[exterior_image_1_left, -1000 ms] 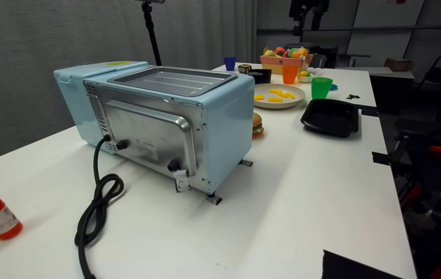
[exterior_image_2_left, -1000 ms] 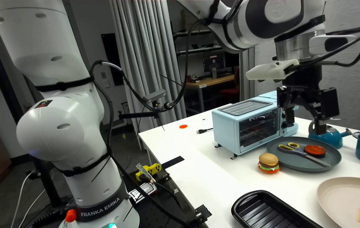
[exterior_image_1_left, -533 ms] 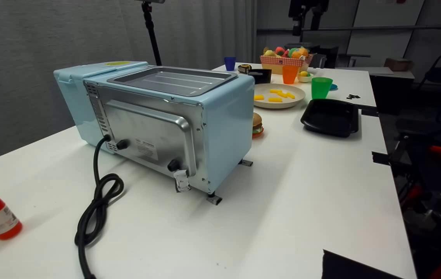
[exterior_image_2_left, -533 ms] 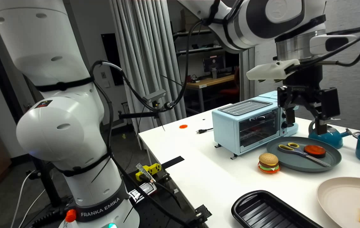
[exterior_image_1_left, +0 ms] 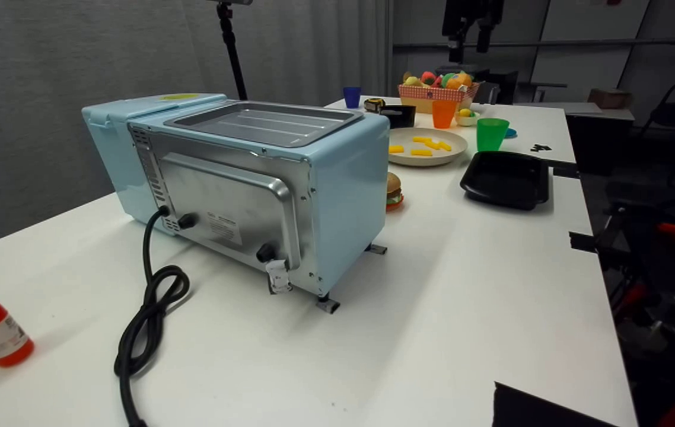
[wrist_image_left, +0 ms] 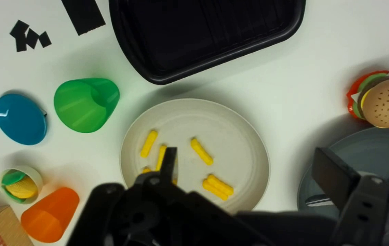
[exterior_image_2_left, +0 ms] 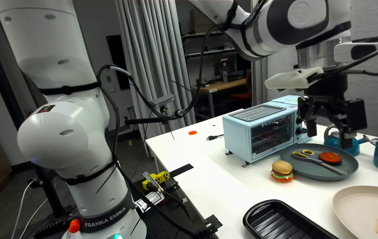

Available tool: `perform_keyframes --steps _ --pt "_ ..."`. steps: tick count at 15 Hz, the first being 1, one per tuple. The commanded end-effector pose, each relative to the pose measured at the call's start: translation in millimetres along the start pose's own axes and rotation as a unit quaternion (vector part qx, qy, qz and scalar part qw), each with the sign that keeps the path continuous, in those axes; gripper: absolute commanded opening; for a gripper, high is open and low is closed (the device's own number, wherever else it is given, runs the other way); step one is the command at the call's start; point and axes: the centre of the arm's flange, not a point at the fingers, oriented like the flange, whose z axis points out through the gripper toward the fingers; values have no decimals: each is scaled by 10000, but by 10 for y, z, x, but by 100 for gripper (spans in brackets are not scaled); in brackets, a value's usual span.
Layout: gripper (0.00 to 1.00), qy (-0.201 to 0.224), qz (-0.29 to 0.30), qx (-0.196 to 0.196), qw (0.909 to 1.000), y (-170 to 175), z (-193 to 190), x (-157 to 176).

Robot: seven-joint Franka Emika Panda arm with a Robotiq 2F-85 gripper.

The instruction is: Take the objects on the plate and put them in the bin

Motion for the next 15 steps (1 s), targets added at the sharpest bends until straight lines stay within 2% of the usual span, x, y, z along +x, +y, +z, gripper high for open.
perform_keyframes --steps 1,4,9,12,14,15 --pt "100 -14 97 -99 9999 217 165 384" --pt "100 -238 34 103 9997 380 354 637" --pt "100 -584 -601 583 9948 531 731 1009" --pt "100 -843 -1006 571 9897 575 943 1189" --pt "100 -879 -967 460 9904 584 1008 1302" --pt "100 -797 -858 479 9920 519 958 979"
